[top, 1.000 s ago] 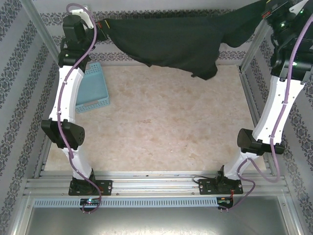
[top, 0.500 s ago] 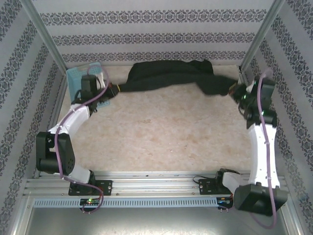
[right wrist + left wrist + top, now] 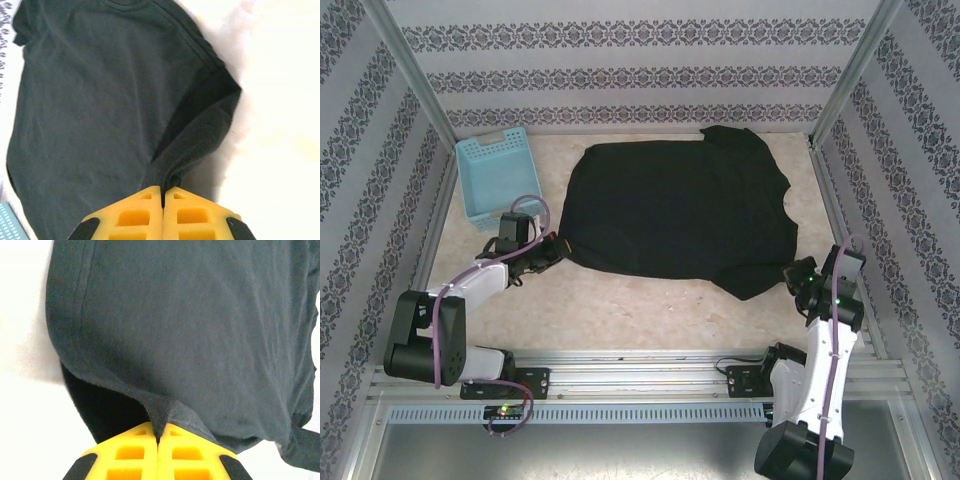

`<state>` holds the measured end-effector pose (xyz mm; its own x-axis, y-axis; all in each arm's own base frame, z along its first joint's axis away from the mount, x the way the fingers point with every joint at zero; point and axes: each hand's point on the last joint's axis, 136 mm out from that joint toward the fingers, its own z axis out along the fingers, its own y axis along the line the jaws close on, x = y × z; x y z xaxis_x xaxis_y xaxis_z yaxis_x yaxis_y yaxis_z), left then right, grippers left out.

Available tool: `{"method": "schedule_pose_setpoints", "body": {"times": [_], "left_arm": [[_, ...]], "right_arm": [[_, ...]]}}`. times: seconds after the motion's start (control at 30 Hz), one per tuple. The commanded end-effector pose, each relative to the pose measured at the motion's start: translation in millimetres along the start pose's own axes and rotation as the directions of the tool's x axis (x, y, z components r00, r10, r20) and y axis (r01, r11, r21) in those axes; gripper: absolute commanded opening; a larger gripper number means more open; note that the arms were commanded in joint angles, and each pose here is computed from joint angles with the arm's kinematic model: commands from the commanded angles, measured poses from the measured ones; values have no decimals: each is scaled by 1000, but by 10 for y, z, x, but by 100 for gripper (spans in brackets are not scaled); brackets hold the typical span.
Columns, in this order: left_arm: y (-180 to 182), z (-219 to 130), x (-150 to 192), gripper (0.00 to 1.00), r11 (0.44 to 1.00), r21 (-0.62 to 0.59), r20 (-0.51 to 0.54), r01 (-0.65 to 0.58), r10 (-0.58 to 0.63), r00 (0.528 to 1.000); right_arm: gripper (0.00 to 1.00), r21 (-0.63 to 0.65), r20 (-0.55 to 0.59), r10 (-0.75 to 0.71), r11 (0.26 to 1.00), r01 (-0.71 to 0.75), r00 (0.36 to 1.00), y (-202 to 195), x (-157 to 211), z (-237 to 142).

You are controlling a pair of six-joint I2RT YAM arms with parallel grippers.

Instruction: Fold the inside-out t-shirt

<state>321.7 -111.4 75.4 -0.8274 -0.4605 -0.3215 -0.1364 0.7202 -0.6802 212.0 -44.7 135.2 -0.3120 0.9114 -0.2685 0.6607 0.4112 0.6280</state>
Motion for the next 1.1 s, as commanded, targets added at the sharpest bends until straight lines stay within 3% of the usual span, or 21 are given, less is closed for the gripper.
{"method": "schedule_pose_setpoints", "body": {"times": [0.0,0.27,0.47,0.57,0.63,0.7,0.77,0.9,1.07], "left_arm": [[9,-52,157,0,1000,-12,-13,6,-6,1000],[271,-304,465,0,994,-106,20,27,-25,1000],[344,-409,645,1,993,-104,24,46,-44,999],[362,-439,761,11,994,-93,10,62,-61,998],[359,-468,820,25,994,-83,3,73,-73,997],[341,-537,839,43,994,-88,7,69,-69,998],[303,-660,755,53,992,-117,42,48,-43,998],[79,-956,371,60,985,-169,162,-25,53,985],[-371,-795,79,57,987,-119,144,-107,124,982]], "right_arm": [[0,70,-20,59,996,-57,998,-230,125,-46],[0,180,80,64,981,-77,995,-513,96,-286],[0,202,118,68,975,-91,991,-584,95,-388],[2,215,147,70,971,-100,987,-605,77,-448],[12,220,158,71,970,-105,985,-601,55,-476],[39,219,177,68,970,-106,982,-564,-1,-515],[56,211,198,62,972,-104,978,-497,-77,-562],[68,152,234,31,986,-68,972,-250,-260,-644],[70,-19,125,-135,990,138,983,367,-217,-463]]}}
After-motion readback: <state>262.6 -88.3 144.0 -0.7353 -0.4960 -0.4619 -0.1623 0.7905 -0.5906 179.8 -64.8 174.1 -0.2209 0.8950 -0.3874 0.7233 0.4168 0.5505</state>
